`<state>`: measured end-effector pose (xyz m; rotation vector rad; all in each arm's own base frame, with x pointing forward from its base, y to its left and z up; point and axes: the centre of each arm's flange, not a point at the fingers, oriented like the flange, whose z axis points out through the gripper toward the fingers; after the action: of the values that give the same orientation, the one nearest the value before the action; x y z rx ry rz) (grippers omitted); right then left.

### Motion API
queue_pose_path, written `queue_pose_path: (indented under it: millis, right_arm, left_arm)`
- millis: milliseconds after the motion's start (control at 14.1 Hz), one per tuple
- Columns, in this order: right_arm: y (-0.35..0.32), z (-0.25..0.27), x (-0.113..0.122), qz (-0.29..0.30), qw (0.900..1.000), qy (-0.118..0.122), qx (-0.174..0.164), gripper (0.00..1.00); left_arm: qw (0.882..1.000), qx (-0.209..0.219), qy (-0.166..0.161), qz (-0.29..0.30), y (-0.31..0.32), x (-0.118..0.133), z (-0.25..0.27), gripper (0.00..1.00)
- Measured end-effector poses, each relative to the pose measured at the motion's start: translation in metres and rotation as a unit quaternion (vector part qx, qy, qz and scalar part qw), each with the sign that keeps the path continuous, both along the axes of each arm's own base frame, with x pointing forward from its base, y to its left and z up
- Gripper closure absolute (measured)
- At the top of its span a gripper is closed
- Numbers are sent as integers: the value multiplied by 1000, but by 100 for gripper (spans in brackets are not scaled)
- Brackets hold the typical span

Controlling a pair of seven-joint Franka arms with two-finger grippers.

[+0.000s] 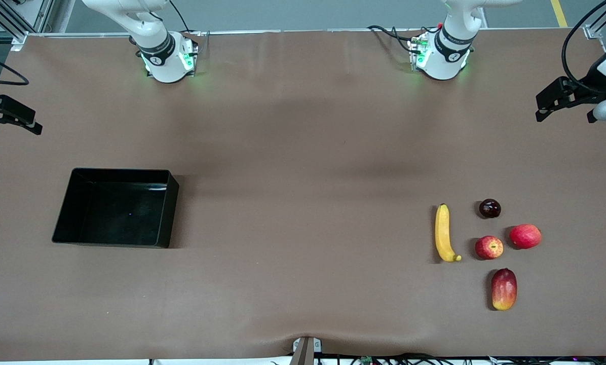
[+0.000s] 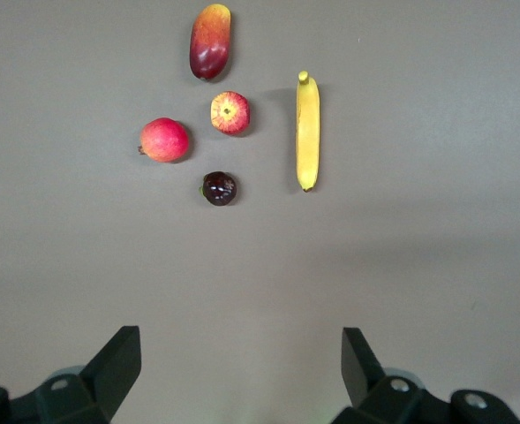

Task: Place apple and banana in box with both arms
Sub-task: 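Reach the left gripper toward the striped apple while the right gripper reaches the tray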

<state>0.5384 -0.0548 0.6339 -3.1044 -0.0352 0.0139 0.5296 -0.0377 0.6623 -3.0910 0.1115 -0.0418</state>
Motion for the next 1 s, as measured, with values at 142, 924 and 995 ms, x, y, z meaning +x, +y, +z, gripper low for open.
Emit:
queue_pose_path:
  millis: [142,924,995]
  right_arm:
    - [0,0,0,0,1000,0,0,0]
    - [-81,-73,37,-37,998,47,1,0]
    - [-95,-83,38,-31,998,54,4,0]
  left_arm:
    - [1000,0,0,0,0,0,0,0]
    - [997,-2,71,-3,-3,87,-148,0]
    - [997,-1,71,-3,-2,100,-171,0]
